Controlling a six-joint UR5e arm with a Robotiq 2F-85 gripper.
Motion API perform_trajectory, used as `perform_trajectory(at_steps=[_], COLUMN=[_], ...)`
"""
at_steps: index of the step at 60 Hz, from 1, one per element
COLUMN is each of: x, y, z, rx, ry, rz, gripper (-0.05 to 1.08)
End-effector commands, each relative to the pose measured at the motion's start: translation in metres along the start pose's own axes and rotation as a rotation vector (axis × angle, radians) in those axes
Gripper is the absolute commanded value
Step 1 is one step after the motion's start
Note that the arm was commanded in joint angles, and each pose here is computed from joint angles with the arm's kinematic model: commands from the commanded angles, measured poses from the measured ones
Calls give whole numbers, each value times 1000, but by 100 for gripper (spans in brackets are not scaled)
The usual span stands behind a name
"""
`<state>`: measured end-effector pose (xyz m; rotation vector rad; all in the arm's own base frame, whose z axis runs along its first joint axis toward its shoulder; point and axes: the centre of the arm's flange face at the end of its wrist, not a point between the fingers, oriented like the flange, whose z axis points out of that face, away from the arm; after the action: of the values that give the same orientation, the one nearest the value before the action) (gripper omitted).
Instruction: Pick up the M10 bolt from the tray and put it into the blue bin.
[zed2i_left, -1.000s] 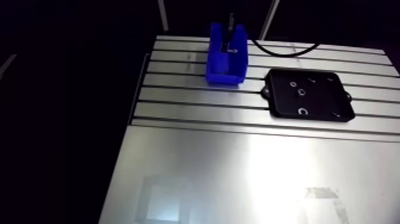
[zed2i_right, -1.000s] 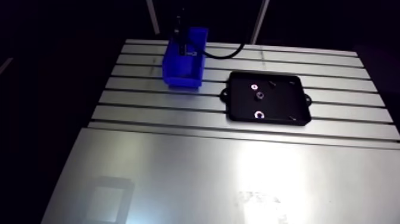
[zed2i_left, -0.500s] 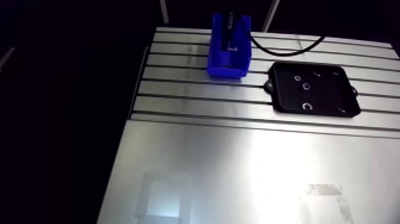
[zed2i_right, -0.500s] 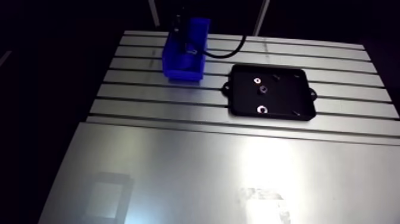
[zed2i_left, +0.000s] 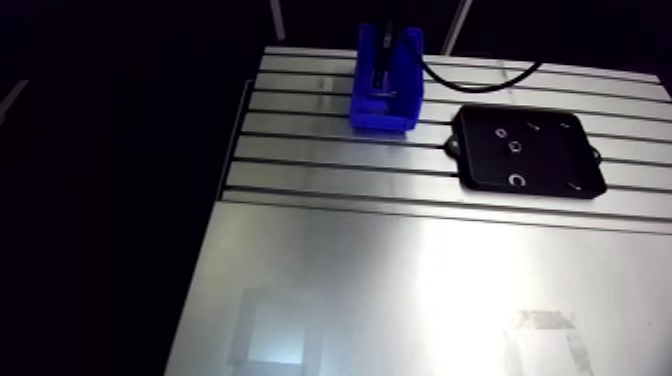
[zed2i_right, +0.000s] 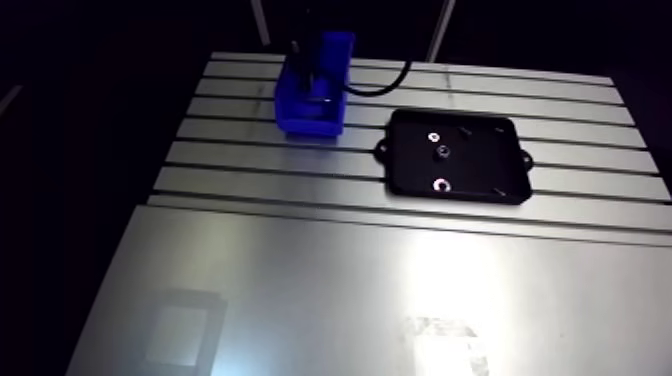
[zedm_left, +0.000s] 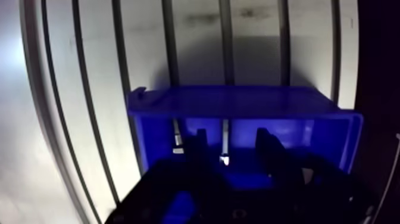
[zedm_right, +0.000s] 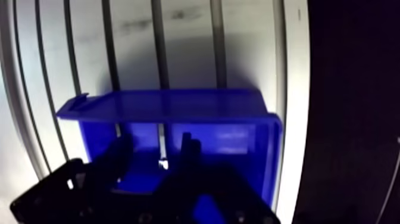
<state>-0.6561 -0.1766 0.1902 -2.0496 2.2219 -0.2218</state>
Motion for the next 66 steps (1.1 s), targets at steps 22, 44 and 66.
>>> perform_trajectory(at_steps=[22, 44, 66], x=[-3, -11, -97], y=[-70, -103, -139], z=[-180, -216, -260], rx=[-112, -148, -133], ry=[-44, -15, 22], rz=[40, 852, 1453], gripper=[1, 1, 1])
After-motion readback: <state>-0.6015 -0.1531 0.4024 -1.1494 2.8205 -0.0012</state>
